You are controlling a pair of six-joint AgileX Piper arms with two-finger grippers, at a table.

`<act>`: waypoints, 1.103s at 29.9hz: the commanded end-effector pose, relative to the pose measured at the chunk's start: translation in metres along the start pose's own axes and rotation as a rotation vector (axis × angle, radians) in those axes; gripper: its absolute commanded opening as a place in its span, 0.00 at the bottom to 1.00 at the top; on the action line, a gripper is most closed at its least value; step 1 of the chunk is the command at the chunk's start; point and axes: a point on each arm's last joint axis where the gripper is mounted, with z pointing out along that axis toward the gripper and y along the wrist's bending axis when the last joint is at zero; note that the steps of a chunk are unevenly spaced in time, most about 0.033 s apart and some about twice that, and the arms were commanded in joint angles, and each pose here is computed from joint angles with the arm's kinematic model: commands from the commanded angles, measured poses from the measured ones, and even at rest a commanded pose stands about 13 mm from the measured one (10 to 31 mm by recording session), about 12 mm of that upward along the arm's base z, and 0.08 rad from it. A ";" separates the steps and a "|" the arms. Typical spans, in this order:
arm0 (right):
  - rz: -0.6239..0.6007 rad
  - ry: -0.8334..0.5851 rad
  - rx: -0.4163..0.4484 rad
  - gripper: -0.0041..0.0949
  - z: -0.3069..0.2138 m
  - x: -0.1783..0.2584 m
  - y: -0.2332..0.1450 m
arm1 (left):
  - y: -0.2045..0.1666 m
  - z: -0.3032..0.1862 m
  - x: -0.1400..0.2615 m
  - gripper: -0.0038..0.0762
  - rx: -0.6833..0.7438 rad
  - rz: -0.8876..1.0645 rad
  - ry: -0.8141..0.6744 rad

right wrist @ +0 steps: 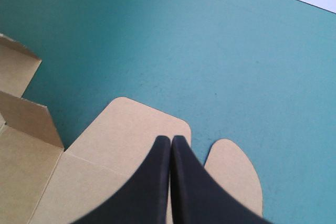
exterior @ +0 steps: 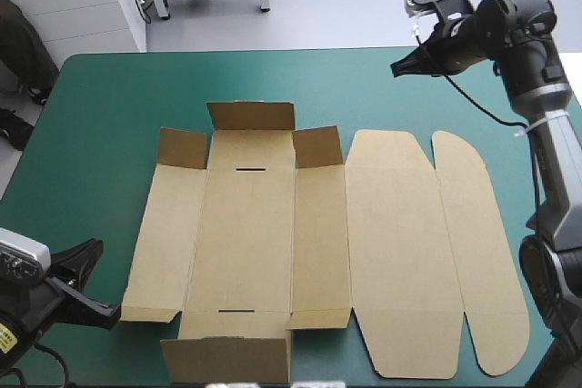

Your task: Fold the box

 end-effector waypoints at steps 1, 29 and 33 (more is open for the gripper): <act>0.057 -0.062 0.031 0.02 -0.043 0.005 -0.007 | 0.000 -0.004 -0.015 0.04 0.004 -0.007 -0.097; 0.095 -0.017 -0.018 0.02 -0.111 0.213 0.046 | -0.001 -0.003 -0.010 0.04 0.010 -0.023 -0.040; 0.093 -0.065 -0.011 0.02 -0.128 0.227 0.051 | -0.001 -0.003 -0.010 0.04 0.014 -0.026 -0.040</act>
